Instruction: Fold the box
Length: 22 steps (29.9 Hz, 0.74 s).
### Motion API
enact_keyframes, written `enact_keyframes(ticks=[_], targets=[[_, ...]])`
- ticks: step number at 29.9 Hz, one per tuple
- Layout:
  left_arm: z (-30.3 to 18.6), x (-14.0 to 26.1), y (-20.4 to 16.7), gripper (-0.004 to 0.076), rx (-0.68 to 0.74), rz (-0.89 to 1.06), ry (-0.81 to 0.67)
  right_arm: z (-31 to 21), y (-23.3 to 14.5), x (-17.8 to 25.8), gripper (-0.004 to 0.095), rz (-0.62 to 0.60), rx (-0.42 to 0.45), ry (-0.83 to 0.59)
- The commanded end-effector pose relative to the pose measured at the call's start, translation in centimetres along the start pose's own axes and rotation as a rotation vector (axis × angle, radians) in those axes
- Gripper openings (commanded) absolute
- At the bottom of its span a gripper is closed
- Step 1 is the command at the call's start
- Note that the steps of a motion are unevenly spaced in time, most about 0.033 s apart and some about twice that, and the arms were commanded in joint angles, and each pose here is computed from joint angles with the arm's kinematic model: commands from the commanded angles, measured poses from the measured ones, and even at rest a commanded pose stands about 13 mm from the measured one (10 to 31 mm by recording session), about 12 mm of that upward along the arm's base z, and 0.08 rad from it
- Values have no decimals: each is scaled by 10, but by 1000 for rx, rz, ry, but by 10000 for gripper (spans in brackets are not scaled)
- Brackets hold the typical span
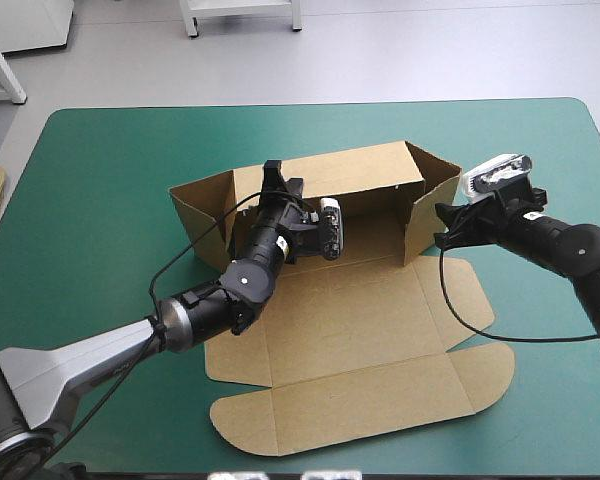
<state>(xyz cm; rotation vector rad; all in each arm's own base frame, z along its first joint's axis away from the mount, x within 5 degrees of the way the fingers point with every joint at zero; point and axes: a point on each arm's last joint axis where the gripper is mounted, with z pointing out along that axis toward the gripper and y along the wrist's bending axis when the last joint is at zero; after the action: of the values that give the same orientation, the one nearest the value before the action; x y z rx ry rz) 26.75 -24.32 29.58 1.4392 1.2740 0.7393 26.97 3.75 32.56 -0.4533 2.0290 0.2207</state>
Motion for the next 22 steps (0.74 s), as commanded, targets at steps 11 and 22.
enact_keyframes(ticks=[11, 22], targets=[[-11, 1, 23, -8, -81, -47, 11, -35, -26, -125, 436, 182, 105, 13], [-11, 1, 23, -8, -79, -44, 10, 52, -57, -144, 354, 206, 21, 298]])
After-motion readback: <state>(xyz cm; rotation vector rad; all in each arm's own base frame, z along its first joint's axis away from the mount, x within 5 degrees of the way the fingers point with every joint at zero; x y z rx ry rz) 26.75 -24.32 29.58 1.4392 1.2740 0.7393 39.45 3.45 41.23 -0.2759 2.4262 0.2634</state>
